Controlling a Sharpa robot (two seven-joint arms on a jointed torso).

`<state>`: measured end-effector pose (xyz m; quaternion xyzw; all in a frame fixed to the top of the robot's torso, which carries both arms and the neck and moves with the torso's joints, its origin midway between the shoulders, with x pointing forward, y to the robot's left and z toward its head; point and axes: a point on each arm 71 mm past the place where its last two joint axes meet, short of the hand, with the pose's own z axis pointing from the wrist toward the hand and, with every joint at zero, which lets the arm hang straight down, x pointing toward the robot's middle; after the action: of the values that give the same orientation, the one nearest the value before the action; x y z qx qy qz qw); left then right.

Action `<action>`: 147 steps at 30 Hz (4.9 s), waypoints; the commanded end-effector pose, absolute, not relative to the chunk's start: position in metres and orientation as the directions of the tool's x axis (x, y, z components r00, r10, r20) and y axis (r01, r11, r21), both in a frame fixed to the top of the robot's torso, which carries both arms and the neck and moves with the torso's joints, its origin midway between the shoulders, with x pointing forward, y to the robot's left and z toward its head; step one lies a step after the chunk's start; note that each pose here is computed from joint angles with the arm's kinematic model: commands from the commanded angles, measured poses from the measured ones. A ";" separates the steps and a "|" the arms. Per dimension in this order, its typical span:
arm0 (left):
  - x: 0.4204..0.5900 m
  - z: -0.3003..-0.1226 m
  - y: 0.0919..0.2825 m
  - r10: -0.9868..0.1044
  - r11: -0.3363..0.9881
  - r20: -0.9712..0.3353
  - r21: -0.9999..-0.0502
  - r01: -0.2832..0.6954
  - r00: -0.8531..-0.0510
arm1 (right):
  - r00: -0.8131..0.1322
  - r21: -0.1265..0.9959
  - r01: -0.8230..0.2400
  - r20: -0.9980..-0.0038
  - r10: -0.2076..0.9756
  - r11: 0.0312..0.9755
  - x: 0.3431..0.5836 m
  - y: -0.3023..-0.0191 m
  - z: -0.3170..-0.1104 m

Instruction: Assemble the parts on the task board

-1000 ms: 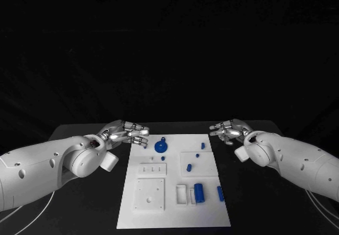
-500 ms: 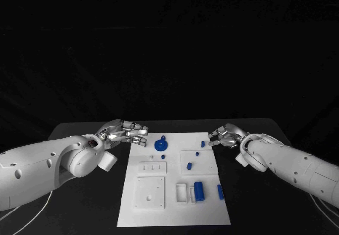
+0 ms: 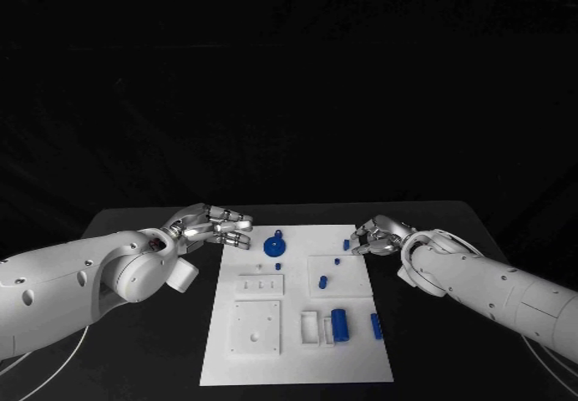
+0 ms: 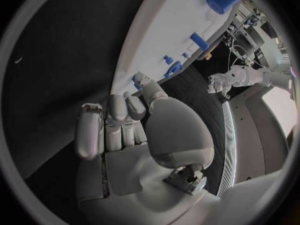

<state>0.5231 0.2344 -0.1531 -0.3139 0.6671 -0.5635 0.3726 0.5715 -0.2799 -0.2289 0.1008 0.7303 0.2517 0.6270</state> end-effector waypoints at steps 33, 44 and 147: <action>0.522 -0.156 0.226 -0.818 0.165 -0.137 -0.986 0.001 -0.558 | -0.208 0.487 -0.193 -0.869 0.450 0.852 0.574 -0.259 -0.236; 0.522 -0.159 0.225 -0.818 0.165 -0.135 -0.986 -0.004 -0.559 | -0.188 0.488 -0.187 -0.869 0.457 0.852 0.575 -0.261 -0.235; 0.529 -0.174 0.159 -0.660 0.612 -0.391 -0.775 -0.157 -0.641 | -0.380 0.557 -0.415 -0.825 0.418 0.720 0.516 -0.123 -0.199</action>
<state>0.5298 0.1614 -0.1734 -0.2613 0.8200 -0.3772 0.3421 0.5174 -0.1258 -0.1987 0.0092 0.7385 0.3744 0.5606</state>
